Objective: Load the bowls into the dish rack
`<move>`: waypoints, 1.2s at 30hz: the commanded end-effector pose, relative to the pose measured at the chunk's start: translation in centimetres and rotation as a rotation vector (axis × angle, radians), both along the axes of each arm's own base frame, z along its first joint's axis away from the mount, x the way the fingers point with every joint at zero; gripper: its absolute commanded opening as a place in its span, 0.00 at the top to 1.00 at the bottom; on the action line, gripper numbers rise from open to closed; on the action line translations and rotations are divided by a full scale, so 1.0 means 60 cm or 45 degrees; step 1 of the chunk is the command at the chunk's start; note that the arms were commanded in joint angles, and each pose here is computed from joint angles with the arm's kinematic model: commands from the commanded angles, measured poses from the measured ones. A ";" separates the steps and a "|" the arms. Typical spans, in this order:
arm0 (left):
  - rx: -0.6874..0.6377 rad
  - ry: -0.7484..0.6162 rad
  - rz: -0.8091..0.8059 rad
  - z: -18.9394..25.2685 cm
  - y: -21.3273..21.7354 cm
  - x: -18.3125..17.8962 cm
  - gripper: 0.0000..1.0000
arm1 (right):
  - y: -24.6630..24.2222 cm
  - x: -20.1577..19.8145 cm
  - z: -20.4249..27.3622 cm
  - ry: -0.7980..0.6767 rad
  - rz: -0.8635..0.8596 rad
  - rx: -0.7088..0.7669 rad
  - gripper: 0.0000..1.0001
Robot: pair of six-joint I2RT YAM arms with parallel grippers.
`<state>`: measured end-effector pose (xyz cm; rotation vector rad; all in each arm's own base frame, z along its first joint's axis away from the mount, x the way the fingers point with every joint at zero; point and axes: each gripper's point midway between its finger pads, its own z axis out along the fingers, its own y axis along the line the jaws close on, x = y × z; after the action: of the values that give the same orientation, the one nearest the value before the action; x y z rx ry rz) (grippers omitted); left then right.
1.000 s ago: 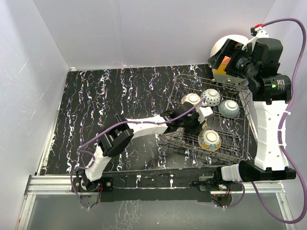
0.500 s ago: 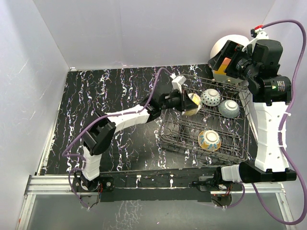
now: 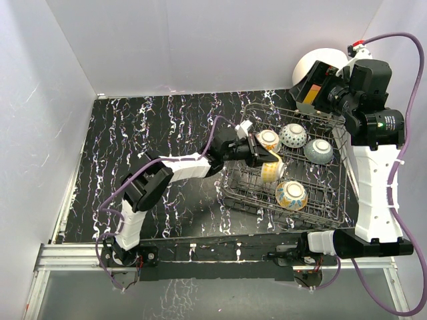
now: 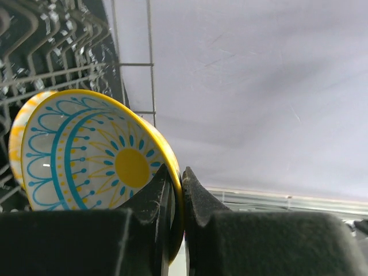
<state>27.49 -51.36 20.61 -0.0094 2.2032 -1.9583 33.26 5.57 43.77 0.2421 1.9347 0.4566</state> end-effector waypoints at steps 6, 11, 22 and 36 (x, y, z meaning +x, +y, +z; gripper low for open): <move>-0.218 0.289 0.032 0.008 0.030 -0.005 1.00 | -0.003 -0.009 0.024 -0.080 -0.011 0.007 0.01; -0.169 0.323 0.015 -0.014 0.020 -0.004 1.00 | -0.002 -0.010 0.023 -0.080 -0.008 0.006 0.01; -0.083 0.470 0.050 -0.095 0.029 -0.007 1.00 | -0.004 -0.008 0.015 -0.065 -0.009 -0.004 0.01; 0.028 0.569 0.099 -0.165 0.070 0.000 1.00 | -0.003 0.000 0.002 -0.038 -0.001 -0.011 0.01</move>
<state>27.69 -49.19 13.55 -0.4026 2.2903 -2.1183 33.05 5.56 42.47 0.2474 1.9666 0.4536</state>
